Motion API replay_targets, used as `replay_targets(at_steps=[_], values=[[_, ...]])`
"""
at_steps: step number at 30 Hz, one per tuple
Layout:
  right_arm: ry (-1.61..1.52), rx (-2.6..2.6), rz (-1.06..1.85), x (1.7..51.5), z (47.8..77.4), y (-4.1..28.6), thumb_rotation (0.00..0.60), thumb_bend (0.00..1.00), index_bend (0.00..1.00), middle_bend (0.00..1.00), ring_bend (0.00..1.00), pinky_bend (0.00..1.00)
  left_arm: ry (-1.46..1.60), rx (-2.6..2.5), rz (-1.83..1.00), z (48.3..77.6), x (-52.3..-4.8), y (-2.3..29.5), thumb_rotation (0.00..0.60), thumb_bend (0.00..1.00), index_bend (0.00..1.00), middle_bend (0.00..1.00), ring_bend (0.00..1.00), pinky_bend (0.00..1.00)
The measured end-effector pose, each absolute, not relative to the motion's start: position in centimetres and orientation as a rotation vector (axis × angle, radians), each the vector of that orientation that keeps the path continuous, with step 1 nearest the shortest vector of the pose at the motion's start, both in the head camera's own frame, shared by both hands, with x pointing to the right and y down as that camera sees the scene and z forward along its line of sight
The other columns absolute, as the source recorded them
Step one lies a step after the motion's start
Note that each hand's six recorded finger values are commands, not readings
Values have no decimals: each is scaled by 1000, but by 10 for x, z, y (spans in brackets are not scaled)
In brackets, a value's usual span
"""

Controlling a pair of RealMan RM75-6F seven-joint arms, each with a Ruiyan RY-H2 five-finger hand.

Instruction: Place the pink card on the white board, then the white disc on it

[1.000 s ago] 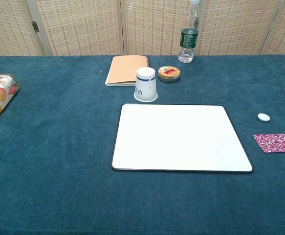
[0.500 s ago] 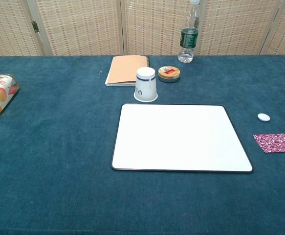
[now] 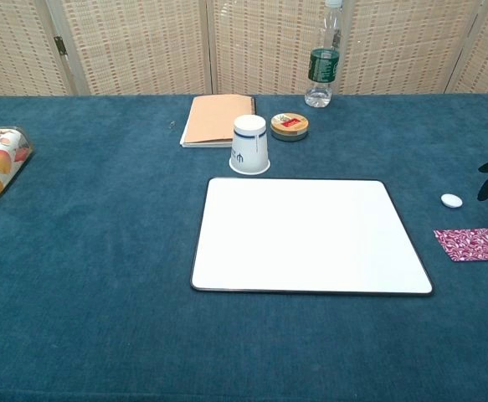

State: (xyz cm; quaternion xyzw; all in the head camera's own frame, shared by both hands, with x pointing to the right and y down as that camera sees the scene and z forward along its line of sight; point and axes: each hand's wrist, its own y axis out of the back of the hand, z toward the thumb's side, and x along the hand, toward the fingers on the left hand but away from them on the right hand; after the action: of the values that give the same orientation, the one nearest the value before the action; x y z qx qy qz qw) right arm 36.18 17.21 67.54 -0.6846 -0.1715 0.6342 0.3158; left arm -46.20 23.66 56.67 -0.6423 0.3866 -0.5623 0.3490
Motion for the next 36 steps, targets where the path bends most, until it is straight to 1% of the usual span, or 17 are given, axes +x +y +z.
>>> replay_targets(at_steps=[28,31,36], values=[[-416,-1757,1685,343,711,183,600,163,230,0,0,0,1033,-1703,-1431,560,-467,237,600,326,0,0,0,194],[-421,-1762,1679,341,712,181,600,163,241,0,0,0,1033,-1706,-1430,560,-468,236,600,326,0,0,0,194],[-418,-1763,1668,337,713,179,600,165,290,0,0,0,1031,-1707,-1431,561,-468,236,600,326,0,0,0,194]])
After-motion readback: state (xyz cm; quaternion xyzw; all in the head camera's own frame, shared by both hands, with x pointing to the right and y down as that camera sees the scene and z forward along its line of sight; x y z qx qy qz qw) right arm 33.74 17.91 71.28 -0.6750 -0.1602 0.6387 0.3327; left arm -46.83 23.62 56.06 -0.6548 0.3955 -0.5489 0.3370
